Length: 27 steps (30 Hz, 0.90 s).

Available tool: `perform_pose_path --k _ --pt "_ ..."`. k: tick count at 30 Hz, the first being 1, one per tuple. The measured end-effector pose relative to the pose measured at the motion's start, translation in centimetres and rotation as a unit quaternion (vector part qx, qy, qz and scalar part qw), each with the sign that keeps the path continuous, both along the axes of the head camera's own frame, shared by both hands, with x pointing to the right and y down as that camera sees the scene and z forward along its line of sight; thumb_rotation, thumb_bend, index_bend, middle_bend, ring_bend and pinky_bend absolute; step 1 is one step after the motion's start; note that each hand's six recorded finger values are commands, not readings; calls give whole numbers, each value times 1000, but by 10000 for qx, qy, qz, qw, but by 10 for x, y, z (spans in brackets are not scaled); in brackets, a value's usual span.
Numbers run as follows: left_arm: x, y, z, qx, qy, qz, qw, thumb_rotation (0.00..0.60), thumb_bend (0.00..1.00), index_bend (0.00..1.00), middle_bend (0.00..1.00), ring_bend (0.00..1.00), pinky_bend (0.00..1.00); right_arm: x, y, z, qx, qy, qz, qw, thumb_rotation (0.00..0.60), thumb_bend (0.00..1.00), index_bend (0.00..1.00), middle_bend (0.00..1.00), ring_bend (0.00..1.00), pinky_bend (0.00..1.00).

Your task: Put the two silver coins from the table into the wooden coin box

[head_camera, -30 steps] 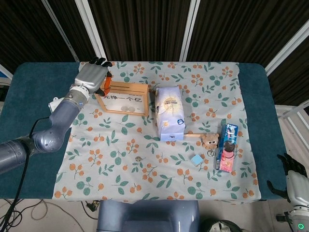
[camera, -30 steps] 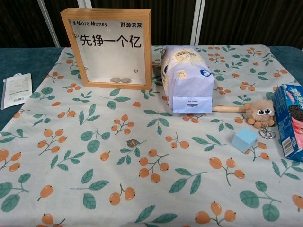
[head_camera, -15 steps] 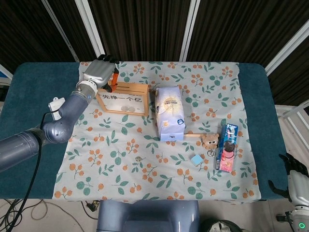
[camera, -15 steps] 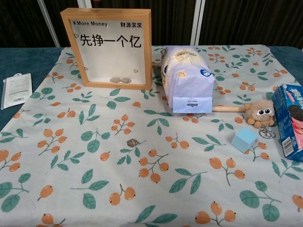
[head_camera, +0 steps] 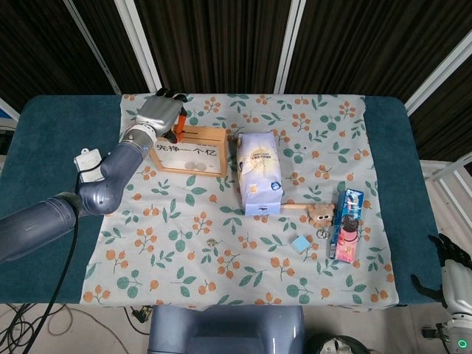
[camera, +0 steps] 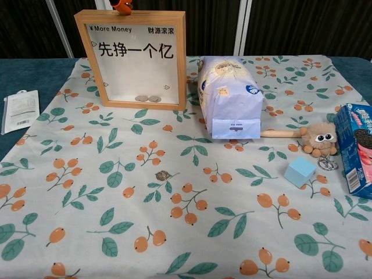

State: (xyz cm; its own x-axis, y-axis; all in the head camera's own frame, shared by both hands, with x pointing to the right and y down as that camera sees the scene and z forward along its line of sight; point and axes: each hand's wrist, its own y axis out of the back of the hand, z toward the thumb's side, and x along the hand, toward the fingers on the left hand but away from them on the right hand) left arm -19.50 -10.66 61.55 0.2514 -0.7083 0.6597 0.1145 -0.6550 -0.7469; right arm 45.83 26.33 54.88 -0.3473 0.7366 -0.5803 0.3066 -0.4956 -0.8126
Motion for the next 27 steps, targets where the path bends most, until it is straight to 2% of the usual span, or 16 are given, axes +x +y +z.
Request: perform_pose_path --k 12,27 --pt "7 0 1 24 13 62 10000 600 561 517 133 0 0 2 0 0 12 17 39 10000 600 369 126 46 36 0" --pt "11 1 -7 96 27 131 9999 600 489 500 134 0 0 2 -1 -1 4 30 57 10000 600 369 126 46 36 0"
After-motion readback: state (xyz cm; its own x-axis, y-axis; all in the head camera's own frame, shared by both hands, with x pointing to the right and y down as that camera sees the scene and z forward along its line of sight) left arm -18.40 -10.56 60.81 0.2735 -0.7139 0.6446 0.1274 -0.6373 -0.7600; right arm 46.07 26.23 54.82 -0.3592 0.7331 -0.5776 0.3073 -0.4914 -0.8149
